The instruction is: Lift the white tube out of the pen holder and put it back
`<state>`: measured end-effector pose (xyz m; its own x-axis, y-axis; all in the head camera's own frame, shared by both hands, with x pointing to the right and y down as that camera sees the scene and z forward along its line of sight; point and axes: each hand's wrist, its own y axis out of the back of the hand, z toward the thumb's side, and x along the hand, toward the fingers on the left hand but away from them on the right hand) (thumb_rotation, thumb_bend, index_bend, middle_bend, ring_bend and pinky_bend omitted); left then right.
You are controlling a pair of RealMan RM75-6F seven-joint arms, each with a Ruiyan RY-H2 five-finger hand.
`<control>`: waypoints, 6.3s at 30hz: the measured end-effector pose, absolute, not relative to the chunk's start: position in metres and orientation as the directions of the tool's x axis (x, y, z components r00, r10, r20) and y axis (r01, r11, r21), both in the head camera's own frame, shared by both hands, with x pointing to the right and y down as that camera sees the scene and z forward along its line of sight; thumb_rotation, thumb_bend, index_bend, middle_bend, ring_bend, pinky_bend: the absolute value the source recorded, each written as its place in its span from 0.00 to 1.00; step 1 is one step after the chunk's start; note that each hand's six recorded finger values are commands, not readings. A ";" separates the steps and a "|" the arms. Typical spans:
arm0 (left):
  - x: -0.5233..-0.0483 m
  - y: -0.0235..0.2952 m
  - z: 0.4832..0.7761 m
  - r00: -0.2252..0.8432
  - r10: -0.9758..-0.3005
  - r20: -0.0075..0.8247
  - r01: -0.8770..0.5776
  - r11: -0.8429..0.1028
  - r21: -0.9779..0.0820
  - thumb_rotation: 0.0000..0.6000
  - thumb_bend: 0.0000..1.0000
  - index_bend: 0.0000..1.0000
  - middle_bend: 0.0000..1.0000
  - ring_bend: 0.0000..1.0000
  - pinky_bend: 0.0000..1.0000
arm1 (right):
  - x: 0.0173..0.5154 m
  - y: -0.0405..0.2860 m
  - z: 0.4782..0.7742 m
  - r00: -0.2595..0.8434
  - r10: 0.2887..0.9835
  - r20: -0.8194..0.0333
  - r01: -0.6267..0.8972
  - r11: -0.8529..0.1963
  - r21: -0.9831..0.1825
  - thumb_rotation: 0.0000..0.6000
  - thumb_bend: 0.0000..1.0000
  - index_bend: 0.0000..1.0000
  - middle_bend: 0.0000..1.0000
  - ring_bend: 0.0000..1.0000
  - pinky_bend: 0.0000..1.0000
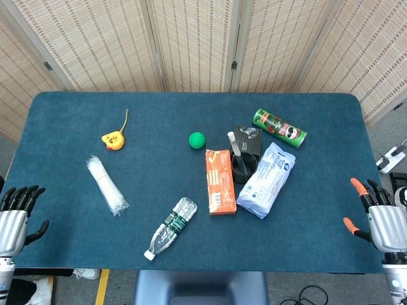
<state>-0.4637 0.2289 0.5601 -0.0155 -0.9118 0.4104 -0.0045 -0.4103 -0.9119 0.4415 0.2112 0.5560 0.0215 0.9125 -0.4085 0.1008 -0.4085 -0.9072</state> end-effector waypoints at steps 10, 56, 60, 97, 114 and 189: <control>-0.465 0.231 0.561 -0.020 -0.910 0.414 -0.006 -0.414 -0.910 1.00 0.33 0.21 0.19 0.15 0.12 | 0.437 0.211 0.557 0.038 0.908 -0.417 0.105 -0.418 -0.902 1.00 0.18 0.08 0.18 0.07 0.15; -0.472 0.241 0.559 -0.035 -0.908 0.417 -0.021 -0.416 -0.909 1.00 0.33 0.21 0.19 0.15 0.12 | 0.241 0.017 0.685 0.241 0.711 -0.661 0.450 -0.685 -0.573 1.00 0.33 0.32 0.19 0.04 0.17; -0.473 0.241 0.559 -0.039 -0.907 0.420 -0.019 -0.420 -0.907 1.00 0.33 0.20 0.19 0.15 0.12 | 0.224 0.014 0.695 0.258 0.694 -0.673 0.442 -0.704 -0.556 1.00 0.34 0.34 0.19 0.03 0.17; -0.481 0.245 0.565 -0.059 -0.895 0.442 -0.020 -0.441 -0.897 1.00 0.33 0.20 0.18 0.14 0.12 | 0.197 0.004 0.716 0.259 0.666 -0.699 0.435 -0.727 -0.531 1.00 0.35 0.42 0.21 0.03 0.17; -0.486 0.248 0.565 -0.070 -0.894 0.442 -0.023 -0.442 -0.897 1.00 0.33 0.20 0.18 0.14 0.12 | 0.193 0.000 0.715 0.258 0.678 -0.688 0.447 -0.715 -0.538 1.00 0.42 0.54 0.27 0.05 0.17; -0.470 0.237 0.563 -0.022 -0.904 0.428 -0.033 -0.427 -0.904 1.00 0.33 0.20 0.18 0.14 0.12 | 0.255 0.022 0.596 0.369 0.827 -0.423 0.660 -0.554 -0.508 1.00 0.44 0.64 0.45 0.24 0.23</control>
